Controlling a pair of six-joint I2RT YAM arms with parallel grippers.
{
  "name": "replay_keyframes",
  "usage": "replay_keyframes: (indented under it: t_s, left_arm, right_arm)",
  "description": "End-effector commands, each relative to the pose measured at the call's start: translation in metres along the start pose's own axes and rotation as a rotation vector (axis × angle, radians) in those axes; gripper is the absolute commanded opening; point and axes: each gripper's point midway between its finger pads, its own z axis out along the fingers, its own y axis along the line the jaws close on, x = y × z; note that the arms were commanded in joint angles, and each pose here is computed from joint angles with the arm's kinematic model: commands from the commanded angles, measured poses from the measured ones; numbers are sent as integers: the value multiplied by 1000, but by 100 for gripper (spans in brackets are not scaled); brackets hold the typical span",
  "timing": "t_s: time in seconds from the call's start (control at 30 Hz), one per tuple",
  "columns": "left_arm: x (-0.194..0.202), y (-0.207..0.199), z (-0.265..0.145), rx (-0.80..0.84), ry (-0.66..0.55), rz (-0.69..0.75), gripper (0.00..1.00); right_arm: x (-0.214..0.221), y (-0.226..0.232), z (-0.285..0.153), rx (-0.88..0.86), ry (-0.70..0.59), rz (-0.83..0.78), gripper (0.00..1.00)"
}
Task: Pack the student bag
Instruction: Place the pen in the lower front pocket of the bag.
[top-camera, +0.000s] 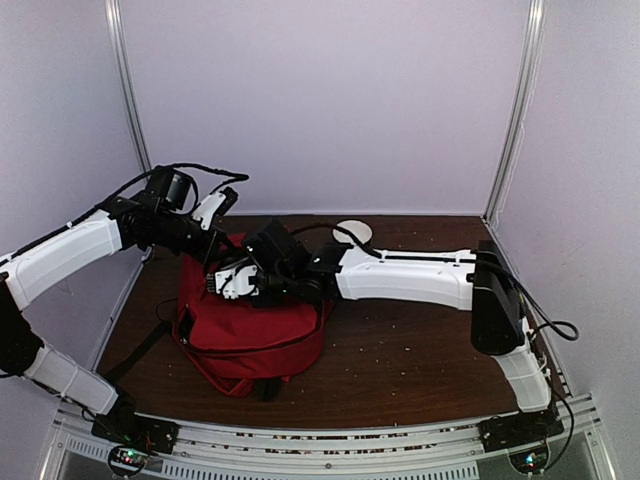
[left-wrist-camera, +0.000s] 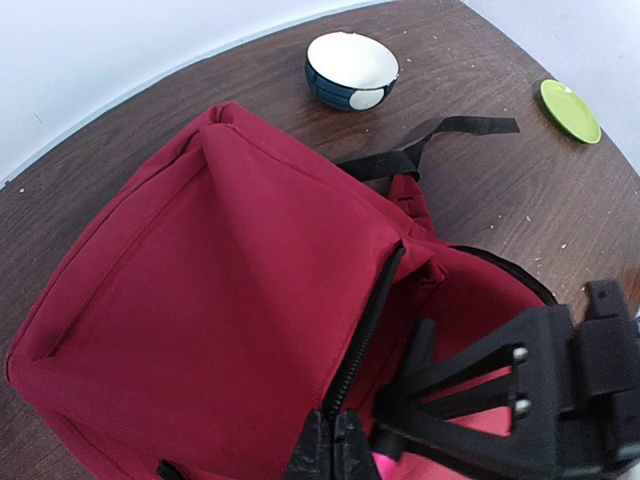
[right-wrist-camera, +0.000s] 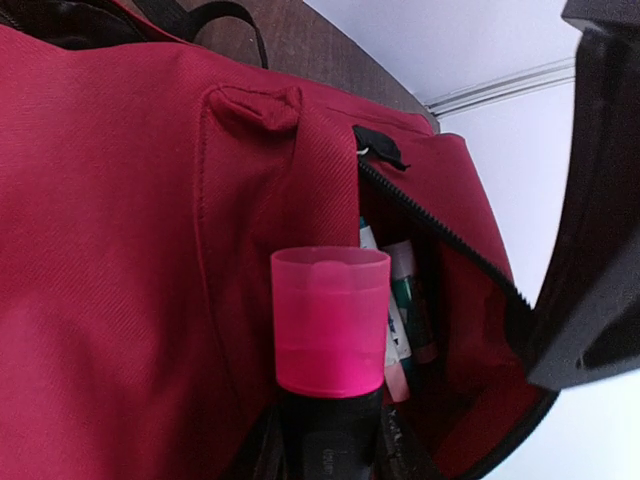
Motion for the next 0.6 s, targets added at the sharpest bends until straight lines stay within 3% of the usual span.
replay_keyframes:
  t_s: [0.0, 0.57]
  left_arm:
    - [-19, -13, -18, 43, -60, 30, 0]
    - [-17, -18, -20, 65, -52, 36, 0]
  right_arm:
    - [-21, -48, 4, 193, -41, -19, 25]
    - [26, -47, 63, 263, 70, -163, 27]
